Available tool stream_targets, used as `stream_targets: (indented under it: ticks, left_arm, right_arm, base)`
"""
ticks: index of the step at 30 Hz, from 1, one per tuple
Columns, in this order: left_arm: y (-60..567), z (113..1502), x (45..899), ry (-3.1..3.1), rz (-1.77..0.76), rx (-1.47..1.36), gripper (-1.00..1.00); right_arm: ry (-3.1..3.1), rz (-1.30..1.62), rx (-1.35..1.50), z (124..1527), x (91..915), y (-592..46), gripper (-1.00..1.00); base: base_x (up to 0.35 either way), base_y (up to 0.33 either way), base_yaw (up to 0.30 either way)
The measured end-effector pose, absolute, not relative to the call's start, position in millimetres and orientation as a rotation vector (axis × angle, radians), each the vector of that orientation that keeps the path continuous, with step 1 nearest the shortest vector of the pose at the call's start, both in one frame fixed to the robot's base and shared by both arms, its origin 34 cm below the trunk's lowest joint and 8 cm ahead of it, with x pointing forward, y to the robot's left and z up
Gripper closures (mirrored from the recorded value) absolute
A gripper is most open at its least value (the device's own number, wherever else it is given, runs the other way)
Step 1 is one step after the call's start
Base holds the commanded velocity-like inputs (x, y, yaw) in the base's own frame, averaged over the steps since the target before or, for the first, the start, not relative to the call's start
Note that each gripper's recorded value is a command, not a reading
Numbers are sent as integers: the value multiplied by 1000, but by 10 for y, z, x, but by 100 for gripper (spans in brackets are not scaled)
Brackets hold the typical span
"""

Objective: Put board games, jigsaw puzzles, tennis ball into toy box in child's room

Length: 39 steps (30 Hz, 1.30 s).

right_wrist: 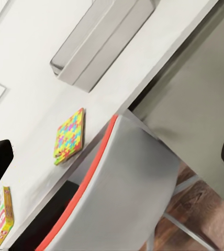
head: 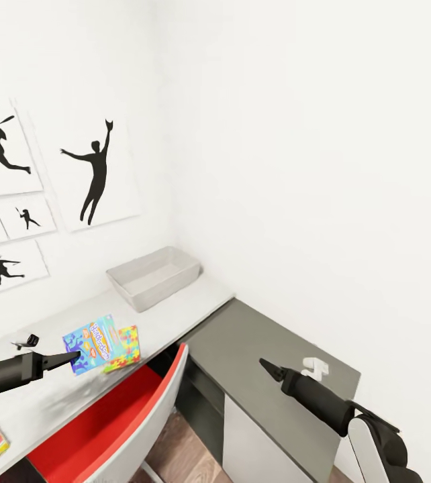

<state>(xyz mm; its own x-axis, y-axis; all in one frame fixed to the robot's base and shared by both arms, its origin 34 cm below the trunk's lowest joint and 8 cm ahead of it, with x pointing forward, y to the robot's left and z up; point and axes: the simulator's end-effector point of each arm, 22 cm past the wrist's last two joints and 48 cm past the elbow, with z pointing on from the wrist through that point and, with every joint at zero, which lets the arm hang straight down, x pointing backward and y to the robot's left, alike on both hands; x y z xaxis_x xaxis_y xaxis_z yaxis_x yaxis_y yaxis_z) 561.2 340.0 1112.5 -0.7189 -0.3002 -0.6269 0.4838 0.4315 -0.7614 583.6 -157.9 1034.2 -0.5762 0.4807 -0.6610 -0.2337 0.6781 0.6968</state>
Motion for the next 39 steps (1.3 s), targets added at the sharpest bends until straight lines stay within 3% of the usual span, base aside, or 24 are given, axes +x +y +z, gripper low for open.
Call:
stream_targets:
  ticks: [29, 39]
  left_arm:
    - [3401, 11140, 5609, 1949, -1359, 156, 100]
    - [3398, 11150, 5605, 1947, -1359, 157, 100]
  right_arm:
    - [1962, 971, 186, 10355, 5833, -1589, -100]
    - [1960, 970, 185, 10367, 5829, -1589, -100]
  base:
    - [3, 0, 64]
    - [202, 32, 72]
